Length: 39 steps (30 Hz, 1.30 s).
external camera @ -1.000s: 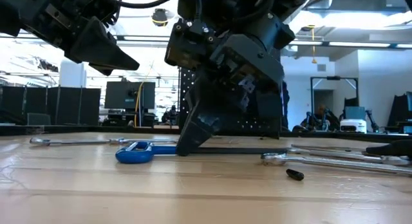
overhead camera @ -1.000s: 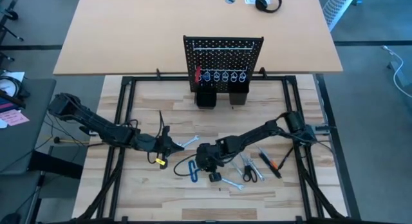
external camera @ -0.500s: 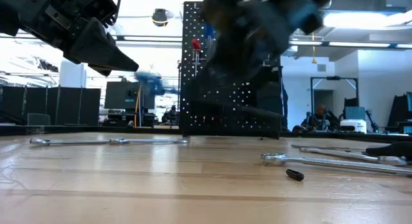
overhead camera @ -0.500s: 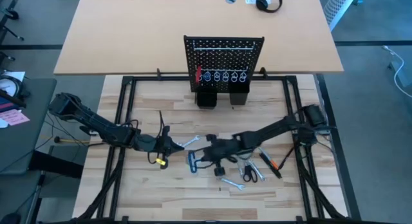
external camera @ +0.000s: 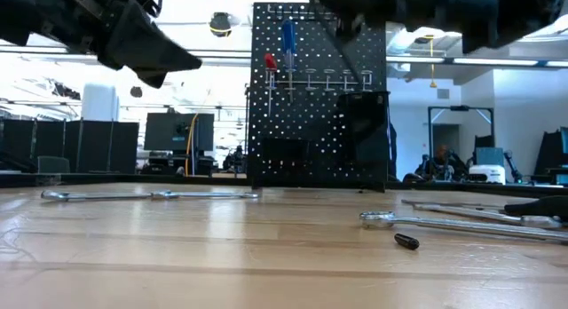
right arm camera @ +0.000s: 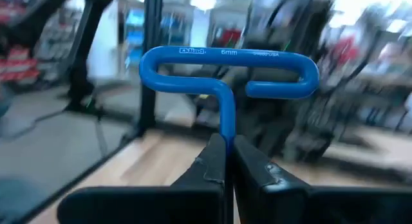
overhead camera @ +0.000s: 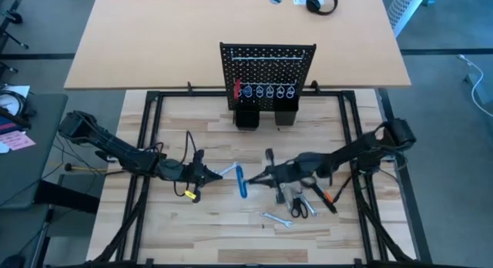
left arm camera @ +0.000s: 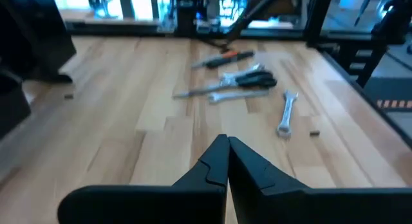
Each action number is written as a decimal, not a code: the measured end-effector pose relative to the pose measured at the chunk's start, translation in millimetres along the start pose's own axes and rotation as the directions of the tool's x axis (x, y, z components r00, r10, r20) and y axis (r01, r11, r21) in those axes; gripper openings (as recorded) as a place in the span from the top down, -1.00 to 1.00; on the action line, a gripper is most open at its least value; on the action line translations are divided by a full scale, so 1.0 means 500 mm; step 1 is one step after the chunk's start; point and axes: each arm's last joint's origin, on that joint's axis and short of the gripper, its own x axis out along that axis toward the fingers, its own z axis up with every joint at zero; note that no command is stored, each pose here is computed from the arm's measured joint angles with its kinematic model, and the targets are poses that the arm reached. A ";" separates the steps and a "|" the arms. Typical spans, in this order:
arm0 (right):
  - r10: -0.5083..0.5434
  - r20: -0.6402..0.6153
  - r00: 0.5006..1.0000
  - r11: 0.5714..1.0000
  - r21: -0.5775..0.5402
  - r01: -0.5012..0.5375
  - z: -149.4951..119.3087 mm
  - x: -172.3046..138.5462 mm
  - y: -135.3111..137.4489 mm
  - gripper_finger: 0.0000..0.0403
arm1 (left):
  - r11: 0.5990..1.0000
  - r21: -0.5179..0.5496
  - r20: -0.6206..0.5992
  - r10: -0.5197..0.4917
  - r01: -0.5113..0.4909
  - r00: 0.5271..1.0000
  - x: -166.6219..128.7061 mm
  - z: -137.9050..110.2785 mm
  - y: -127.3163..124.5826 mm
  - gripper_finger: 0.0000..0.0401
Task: Hang tools onto peg board
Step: Hang the blue hexagonal T handle wrench on the pegboard
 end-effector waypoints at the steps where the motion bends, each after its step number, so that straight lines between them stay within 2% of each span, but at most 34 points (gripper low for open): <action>1: -0.005 0.020 1.000 1.000 -0.017 0.005 0.009 -0.002 -0.003 0.92 | 1.000 0.005 0.024 -0.001 0.000 1.000 0.000 0.005 0.000 1.00; 5: -0.005 0.099 0.995 0.997 -0.077 0.013 0.031 -0.007 0.001 0.92 | 0.999 0.044 0.150 0.021 -0.028 0.988 0.019 0.017 -0.002 0.97; 8: -0.007 0.233 0.972 0.995 -0.092 0.030 0.063 -0.012 0.007 0.92 | 0.993 0.102 0.201 0.030 -0.051 0.979 0.049 0.009 -0.008 0.88; 10: -0.004 0.276 0.961 0.996 -0.089 0.029 0.068 -0.013 0.012 0.92 | 0.989 0.133 0.232 0.035 -0.068 0.972 0.078 0.005 -0.013 0.77; 13: 0.003 0.273 0.962 0.996 -0.090 0.023 0.055 -0.008 0.018 0.92 | 0.980 0.177 0.296 0.037 -0.093 0.954 0.127 0.009 -0.017 0.58; 16: 0.008 0.265 0.964 0.996 -0.089 0.016 0.047 -0.002 0.022 0.92 | 0.975 0.211 0.330 -0.006 -0.068 0.944 0.182 0.018 -0.022 0.39; 20: 0.013 0.243 0.970 0.996 -0.090 0.009 0.036 0.001 0.025 0.92 | 0.980 0.199 0.327 -0.044 -0.024 0.944 0.251 0.033 -0.031 0.17; 23: 0.018 0.244 0.970 0.996 -0.089 0.004 0.037 0.001 0.028 0.92 | 0.978 0.209 0.273 -0.052 -0.007 0.961 0.287 0.036 -0.040 0.09; 25: 0.026 0.245 0.969 0.996 -0.089 -0.004 0.038 0.001 0.033 0.92 | 0.976 0.216 0.242 -0.055 0.001 0.969 0.300 0.039 -0.047 0.08; 29: 0.043 0.222 0.974 0.995 -0.095 -0.023 0.034 0.001 0.043 0.92 | 0.977 0.215 0.258 -0.059 0.002 0.964 0.299 0.044 -0.060 0.13; 39: 0.057 0.192 0.980 0.994 -0.097 -0.039 0.029 0.002 0.050 0.92 | 0.978 0.209 0.369 -0.085 0.006 0.926 0.283 0.063 -0.089 0.50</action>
